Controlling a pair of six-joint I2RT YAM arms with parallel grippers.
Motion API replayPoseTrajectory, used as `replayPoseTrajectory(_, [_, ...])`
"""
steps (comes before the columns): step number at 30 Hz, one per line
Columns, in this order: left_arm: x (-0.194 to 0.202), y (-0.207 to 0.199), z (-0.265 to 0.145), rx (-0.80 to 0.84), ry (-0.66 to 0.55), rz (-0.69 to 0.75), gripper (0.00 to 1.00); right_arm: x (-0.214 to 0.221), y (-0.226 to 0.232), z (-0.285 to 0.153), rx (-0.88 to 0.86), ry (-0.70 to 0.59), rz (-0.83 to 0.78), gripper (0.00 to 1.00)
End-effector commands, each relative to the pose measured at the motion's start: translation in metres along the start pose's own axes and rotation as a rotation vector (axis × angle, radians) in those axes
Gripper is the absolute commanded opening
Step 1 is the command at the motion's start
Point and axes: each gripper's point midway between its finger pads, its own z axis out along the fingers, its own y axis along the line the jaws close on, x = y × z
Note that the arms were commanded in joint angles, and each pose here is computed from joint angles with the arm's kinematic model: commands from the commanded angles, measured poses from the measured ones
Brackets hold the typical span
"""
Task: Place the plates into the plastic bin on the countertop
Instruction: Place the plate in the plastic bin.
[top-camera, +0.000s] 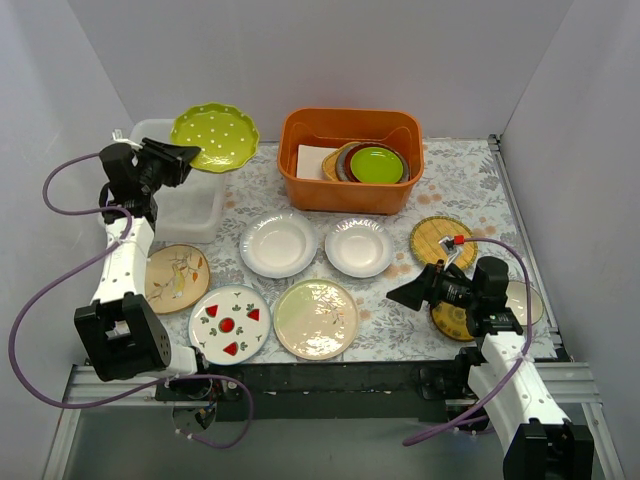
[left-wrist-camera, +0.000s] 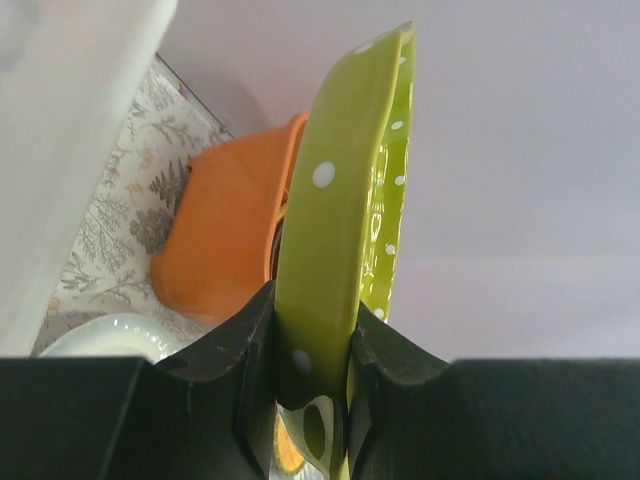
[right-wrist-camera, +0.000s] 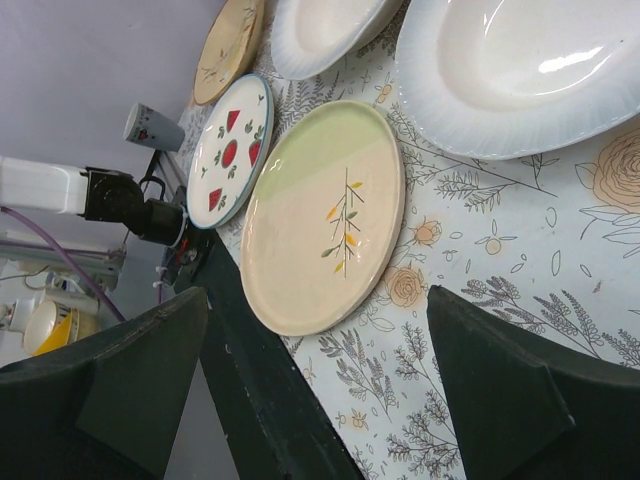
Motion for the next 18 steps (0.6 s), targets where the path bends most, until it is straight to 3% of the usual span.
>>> replayPoseTrajectory(1, [-0.036, -0.031, -0.015, 0.096, -0.173, -0.005, 0.00, -0.006, 0.005, 0.001, -0.026, -0.018, -0.043, 0.98])
replayPoseTrajectory(12, [-0.065, 0.004, -0.005, 0.016, -0.281, -0.053, 0.00, -0.003, 0.001, 0.002, -0.028, -0.009, -0.035, 0.98])
replayPoseTrajectory(18, [-0.078, 0.043, 0.000, -0.042, -0.336, -0.105, 0.00, 0.002, -0.003, 0.003, -0.031, -0.001, -0.023, 0.98])
